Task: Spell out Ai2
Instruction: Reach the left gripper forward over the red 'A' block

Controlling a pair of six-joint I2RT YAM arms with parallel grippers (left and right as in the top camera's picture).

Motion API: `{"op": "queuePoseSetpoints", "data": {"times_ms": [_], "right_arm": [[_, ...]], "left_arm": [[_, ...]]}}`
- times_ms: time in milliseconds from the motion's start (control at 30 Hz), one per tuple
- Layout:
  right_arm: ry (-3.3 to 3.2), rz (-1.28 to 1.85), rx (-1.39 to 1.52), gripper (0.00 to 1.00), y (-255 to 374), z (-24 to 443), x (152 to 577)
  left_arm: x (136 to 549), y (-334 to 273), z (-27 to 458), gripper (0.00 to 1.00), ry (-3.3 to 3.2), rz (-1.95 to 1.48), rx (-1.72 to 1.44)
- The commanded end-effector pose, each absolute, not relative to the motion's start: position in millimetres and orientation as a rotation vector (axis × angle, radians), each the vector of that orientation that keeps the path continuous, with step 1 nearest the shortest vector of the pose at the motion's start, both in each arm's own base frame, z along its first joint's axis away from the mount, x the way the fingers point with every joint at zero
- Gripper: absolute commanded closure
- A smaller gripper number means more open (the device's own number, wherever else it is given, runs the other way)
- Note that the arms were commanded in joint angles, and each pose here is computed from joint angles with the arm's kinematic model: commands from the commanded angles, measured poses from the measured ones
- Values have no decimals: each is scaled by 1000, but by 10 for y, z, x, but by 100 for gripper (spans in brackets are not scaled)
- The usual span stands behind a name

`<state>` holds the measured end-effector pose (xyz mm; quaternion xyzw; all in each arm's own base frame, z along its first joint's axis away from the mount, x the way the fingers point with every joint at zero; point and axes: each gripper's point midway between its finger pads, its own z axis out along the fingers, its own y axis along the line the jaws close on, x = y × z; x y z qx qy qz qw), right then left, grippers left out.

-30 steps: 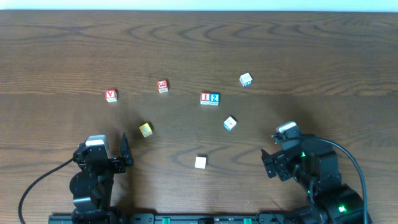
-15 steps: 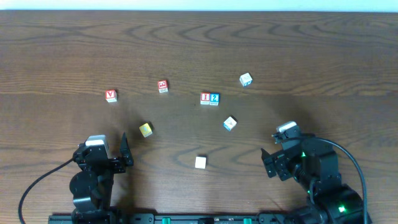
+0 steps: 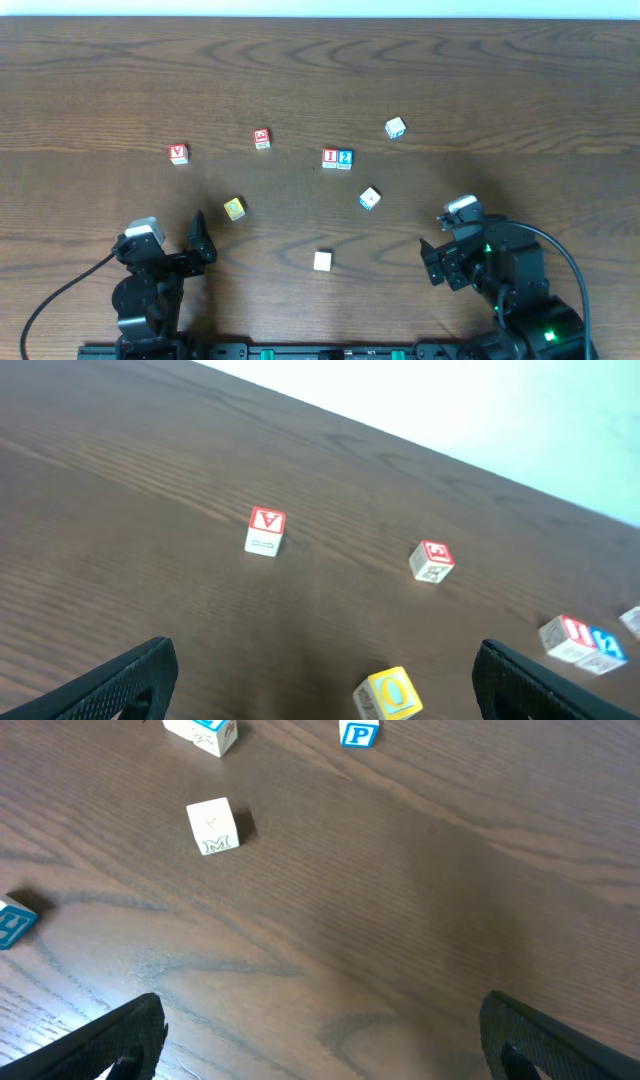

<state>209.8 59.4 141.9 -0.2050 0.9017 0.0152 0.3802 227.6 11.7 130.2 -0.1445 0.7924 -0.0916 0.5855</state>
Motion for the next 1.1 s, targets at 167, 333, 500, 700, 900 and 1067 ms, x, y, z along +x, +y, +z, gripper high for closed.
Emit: {"op": "queuePoseSetpoints", "data": {"times_ms": [167,333,500,700,900,1067], "right_arm": [[2307,29,-503,1,563,1415,2104],[2307,29,-503,1,562,1415,2104],[2307,29,-503,1,563,1415,2104],[2307,29,-503,1,563,1415,2104],[2307,29,-503,1,562,1415,2105],[2307,29,-503,1,563,1415,2104]], "left_arm": [[2289,180,1256,5,1830,-224,-414],[2386,206,1539,5,1728,-179,-339],[2480,377,1629,5,1782,-83,-405],[2842,470,1774,5,1952,-21,-424],[3403,539,1805,4,2139,-6,-456],[3857,613,1867,5,2298,16,-498]]}}
